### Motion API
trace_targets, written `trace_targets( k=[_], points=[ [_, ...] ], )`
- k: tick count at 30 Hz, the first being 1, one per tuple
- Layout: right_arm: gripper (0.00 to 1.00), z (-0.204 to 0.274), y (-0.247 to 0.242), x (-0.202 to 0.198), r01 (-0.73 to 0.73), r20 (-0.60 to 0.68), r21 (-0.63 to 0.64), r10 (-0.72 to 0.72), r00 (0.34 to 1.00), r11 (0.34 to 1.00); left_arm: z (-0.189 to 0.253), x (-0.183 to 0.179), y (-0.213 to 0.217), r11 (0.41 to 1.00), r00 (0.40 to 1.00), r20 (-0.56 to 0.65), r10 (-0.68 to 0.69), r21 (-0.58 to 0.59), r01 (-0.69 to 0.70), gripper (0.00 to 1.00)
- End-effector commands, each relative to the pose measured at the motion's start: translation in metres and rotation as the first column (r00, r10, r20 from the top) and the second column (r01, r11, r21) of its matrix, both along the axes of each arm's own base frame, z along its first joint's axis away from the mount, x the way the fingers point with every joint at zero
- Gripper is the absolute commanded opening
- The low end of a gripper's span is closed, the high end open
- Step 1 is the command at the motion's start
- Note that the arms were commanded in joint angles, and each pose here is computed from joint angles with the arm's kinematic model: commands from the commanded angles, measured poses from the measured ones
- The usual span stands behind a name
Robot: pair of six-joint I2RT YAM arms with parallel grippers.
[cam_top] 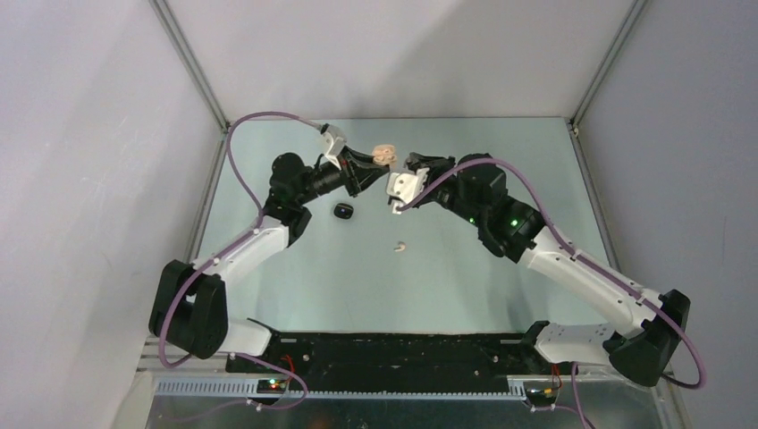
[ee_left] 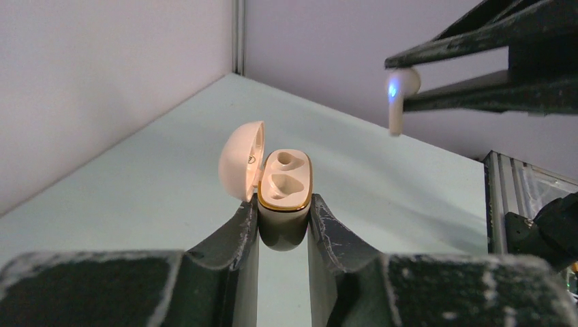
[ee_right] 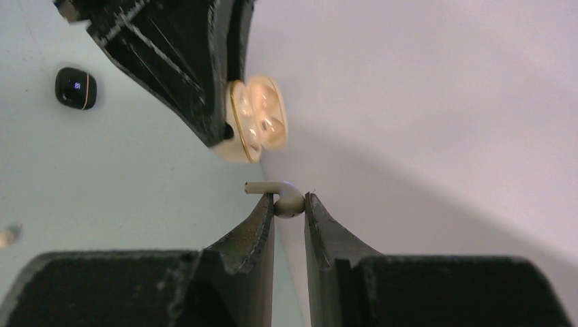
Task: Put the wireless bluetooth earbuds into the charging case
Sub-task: Insert the left earbud into the left side groove of the charging case.
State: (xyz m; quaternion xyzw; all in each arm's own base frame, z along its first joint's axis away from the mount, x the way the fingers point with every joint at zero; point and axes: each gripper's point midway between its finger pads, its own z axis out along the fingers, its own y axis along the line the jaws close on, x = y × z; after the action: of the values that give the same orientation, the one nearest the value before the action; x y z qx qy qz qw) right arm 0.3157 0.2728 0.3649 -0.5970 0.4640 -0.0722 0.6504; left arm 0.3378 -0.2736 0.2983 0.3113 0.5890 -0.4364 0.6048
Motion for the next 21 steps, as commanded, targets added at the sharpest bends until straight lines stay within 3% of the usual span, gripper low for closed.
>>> trace_targets(
  k=[1, 21],
  points=[
    [0.00, 0.027, 0.004, 0.001, 0.060, 0.129, 0.031, -0.063, 0.990, 0.998, 0.038, -0.003, -0.008, 0.998, 0.984, 0.178, 0.025, -0.068, -0.013, 0.00],
    [0.00, 0.019, 0.025, -0.007, 0.013, 0.066, 0.034, -0.015, 0.998, 0.999, 0.037, -0.038, -0.025, 0.994, 0.966, 0.243, -0.086, -0.045, 0.100, 0.00]
  ],
)
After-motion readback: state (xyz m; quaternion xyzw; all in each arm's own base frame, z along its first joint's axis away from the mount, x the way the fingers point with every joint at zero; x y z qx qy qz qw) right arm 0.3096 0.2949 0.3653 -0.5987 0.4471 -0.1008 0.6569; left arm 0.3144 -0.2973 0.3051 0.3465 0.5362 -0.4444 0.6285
